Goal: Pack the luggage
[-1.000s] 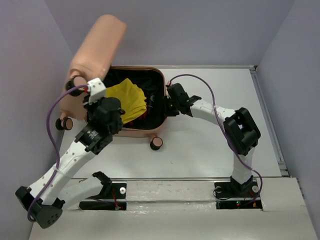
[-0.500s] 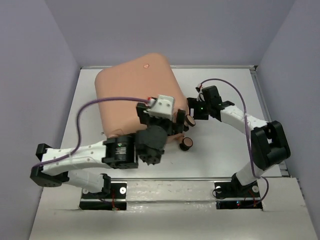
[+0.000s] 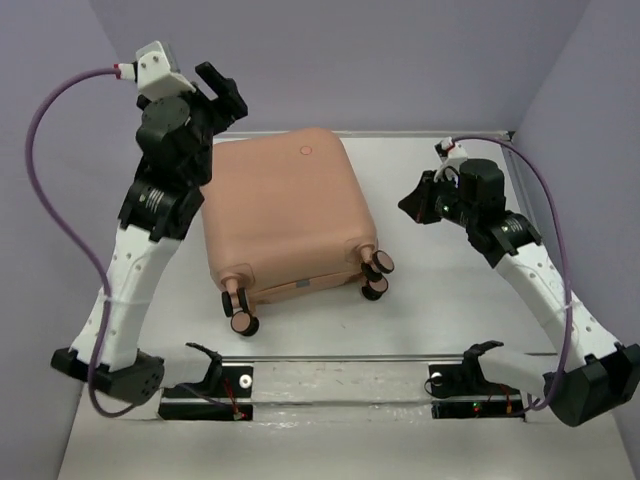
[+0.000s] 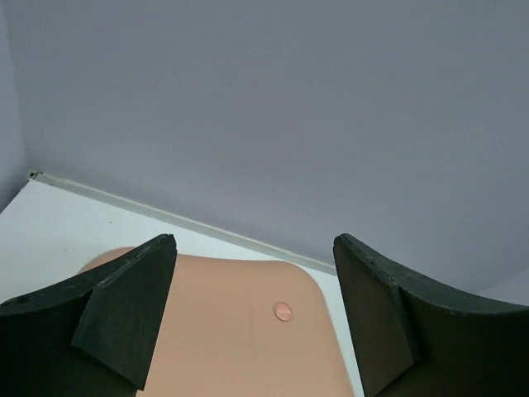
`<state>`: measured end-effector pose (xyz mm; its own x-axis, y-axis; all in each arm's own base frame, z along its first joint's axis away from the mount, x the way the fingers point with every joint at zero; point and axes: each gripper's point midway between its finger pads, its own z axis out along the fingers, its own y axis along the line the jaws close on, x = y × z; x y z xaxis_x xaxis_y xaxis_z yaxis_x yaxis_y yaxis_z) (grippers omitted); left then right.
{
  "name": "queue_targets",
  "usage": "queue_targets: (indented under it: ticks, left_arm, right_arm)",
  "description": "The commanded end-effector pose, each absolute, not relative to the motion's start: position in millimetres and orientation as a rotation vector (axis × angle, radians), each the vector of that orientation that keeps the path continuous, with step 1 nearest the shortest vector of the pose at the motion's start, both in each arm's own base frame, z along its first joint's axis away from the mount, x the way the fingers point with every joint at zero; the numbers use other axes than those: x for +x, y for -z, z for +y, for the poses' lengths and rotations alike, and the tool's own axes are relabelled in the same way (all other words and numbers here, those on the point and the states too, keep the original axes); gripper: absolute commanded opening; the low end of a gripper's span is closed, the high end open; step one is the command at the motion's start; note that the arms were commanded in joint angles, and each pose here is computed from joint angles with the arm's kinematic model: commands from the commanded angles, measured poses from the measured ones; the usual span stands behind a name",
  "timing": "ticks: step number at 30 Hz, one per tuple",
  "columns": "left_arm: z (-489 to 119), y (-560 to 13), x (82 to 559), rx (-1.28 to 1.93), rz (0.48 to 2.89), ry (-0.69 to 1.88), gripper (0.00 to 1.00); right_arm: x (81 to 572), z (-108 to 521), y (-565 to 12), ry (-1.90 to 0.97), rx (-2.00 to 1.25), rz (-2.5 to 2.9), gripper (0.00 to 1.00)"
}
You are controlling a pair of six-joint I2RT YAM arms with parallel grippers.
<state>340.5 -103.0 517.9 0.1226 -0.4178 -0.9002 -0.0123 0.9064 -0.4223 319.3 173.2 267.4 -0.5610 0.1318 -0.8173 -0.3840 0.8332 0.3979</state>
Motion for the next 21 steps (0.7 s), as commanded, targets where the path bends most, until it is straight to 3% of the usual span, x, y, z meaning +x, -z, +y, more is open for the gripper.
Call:
queue_targets:
  ticks: [1, 7, 10, 14, 21]
  left_arm:
    - [-96, -479, 422, -0.285, 1.586, 0.412, 0.88]
    - [-55, -401, 549, -0.317, 1.802, 0.433, 0.88]
    - [-33, -400, 586, -0.312, 1.786, 0.518, 0.87]
    - [-28, -330, 635, -0.292, 1.82, 0.69, 0.82]
    - [-69, -256, 665, -0.072, 1.853, 0.907, 0.75]
  right_arm:
    - [262, 225, -306, -0.853, -0.451, 1.981, 0.07]
    - [175, 296, -284, -1.005, -0.802, 2.012, 0.07]
    - [154, 314, -248, -0.988, -0.899, 2.109, 0.07]
    - [147, 332, -205, -0.896, -0.945, 2.22, 0.07]
    - [188, 345, -165, -0.669, -0.873, 2.299, 0.07]
